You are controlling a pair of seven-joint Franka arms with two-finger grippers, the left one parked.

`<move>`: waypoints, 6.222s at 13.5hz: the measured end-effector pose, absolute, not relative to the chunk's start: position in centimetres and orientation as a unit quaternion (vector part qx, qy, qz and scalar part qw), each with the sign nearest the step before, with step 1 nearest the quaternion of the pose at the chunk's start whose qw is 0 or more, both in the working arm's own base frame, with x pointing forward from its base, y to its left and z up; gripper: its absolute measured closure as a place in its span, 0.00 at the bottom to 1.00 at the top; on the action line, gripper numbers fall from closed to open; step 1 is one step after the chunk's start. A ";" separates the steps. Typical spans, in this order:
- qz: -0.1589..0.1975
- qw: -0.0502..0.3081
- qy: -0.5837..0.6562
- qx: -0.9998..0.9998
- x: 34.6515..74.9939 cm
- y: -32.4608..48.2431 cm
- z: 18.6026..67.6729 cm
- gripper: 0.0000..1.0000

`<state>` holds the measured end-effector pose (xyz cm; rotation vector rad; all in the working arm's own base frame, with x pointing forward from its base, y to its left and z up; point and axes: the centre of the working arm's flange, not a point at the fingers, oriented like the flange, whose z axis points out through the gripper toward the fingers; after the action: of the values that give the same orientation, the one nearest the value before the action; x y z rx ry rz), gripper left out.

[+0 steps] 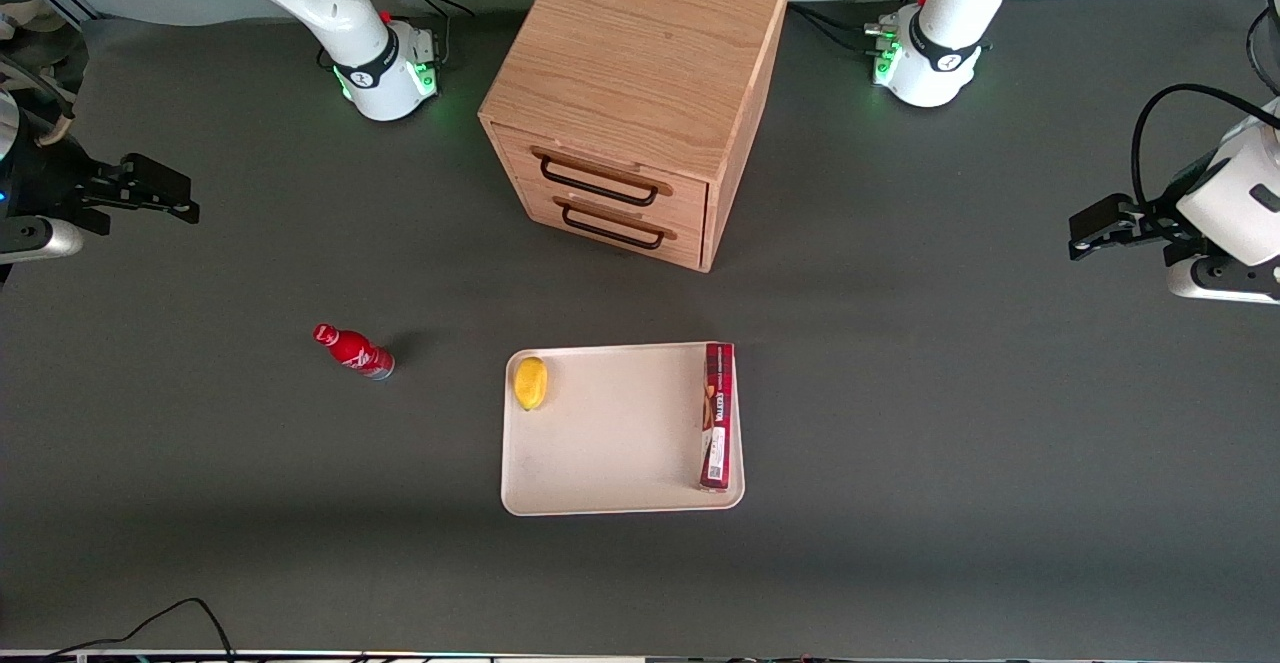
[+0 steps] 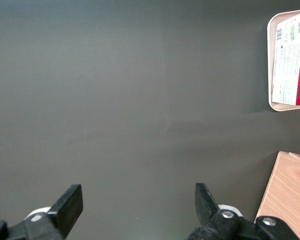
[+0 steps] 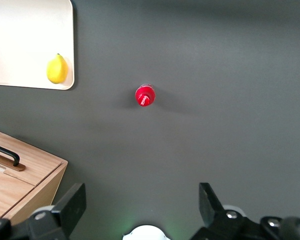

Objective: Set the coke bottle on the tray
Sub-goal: 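Move the right gripper toward the red Coca-Cola bottle lying on the table, then lower the open right gripper around the bottle's neck and close it, then lift the held bottle up off the table with the right gripper, then carry the bottle over the cream tray beside the yellow lemon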

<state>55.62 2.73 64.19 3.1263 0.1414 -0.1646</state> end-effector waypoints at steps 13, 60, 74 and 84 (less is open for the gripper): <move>-0.121 -0.008 0.013 0.993 59.7 3.4 54.7 0.00; -0.067 0.036 0.018 0.997 60.3 3.6 52.1 0.69; -0.057 0.029 -0.075 0.995 61.9 12.5 60.1 0.69; -0.005 -0.010 -0.085 0.996 67.9 29.4 41.8 0.69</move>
<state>67.94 29.41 41.83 3.1498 -0.2692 -0.0170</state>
